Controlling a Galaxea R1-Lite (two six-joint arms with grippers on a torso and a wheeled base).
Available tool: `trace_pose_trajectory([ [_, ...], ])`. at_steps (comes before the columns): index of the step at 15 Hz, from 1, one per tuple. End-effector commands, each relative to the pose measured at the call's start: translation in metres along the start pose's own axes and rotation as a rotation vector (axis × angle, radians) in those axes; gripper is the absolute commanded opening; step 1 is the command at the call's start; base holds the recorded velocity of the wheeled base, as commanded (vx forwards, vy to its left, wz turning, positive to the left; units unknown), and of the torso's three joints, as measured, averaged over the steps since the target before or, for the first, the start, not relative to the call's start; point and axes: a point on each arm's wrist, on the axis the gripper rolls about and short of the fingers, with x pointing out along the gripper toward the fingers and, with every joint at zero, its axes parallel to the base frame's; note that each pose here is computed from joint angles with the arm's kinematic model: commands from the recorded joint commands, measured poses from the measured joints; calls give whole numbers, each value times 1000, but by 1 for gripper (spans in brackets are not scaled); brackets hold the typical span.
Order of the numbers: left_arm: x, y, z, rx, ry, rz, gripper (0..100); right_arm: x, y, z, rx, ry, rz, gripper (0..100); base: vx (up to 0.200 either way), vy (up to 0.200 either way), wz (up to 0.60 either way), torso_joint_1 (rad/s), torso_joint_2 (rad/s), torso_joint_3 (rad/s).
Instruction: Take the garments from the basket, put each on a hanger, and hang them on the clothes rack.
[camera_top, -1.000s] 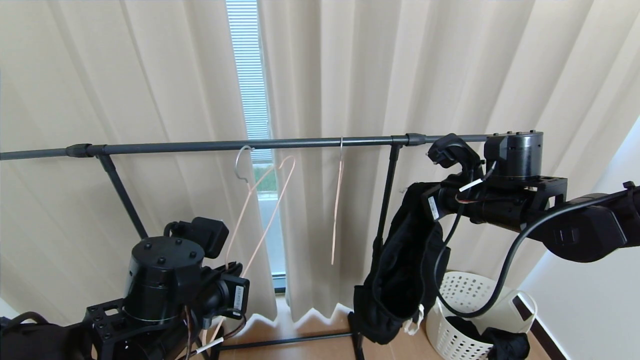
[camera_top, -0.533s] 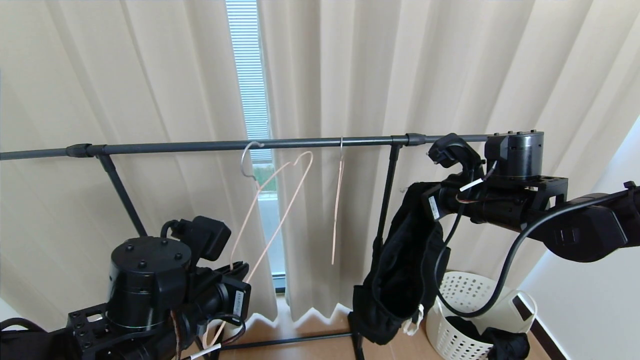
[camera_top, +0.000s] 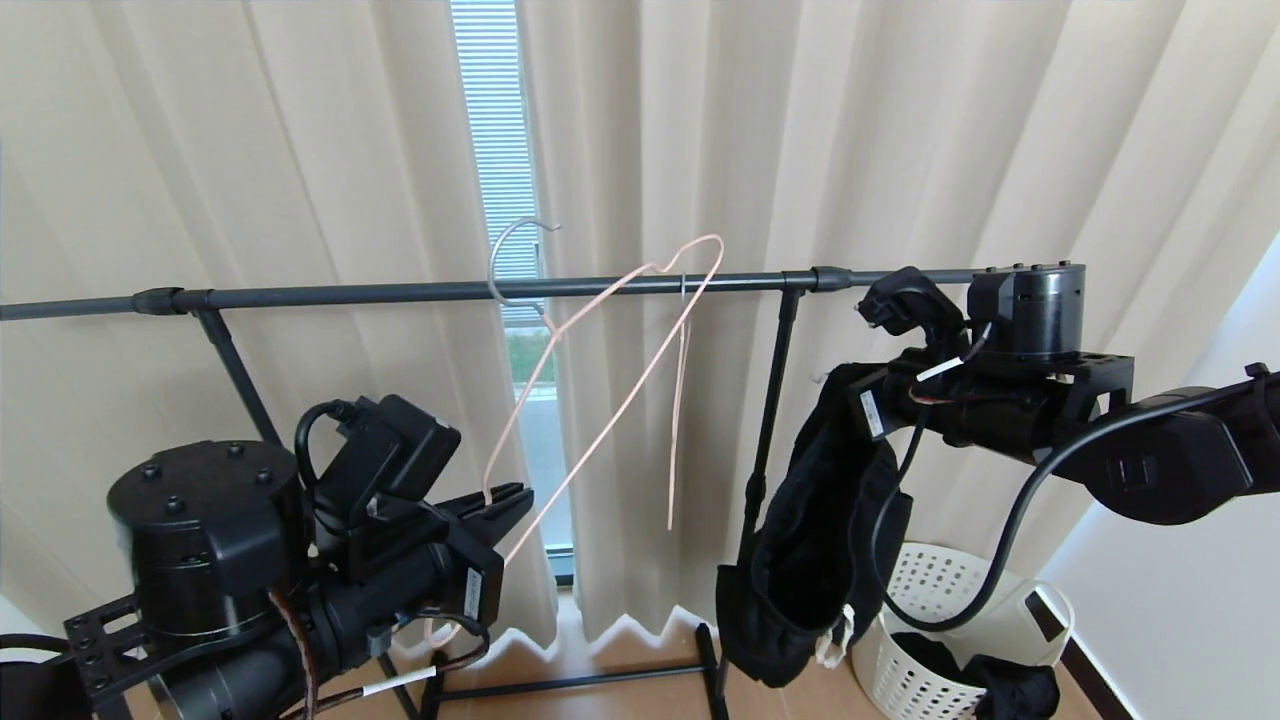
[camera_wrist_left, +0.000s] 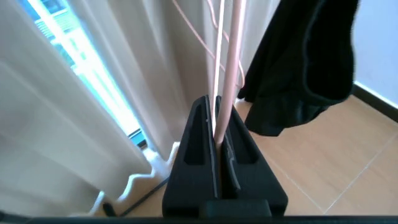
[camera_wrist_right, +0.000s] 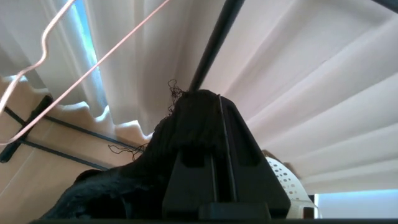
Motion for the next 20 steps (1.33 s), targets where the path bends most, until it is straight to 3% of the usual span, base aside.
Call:
trace_pose_trajectory([
  [1, -2, 0, -4, 0, 9, -6, 0, 0, 0, 1, 0, -1, -6, 0, 0, 0, 0, 0, 0, 0],
  [4, -17, -4, -26, 70, 31, -116, 0, -3, -4, 3, 2, 14, -146, 0, 0, 0, 0, 0, 0, 0],
  [7, -27, -8, -42, 79, 5, -210, 0, -13, -6, 7, 8, 9, -201, 0, 0, 0, 0, 0, 0, 0],
  [14, -23, -17, -60, 111, 93, -262, 0, -14, -7, 8, 9, 11, -249, 0, 0, 0, 0, 0, 0, 0],
  [20, -17, -28, -70, 129, 143, -315, 0, -11, 10, 7, -9, 22, -228, 0, 0, 0, 0, 0, 0, 0],
])
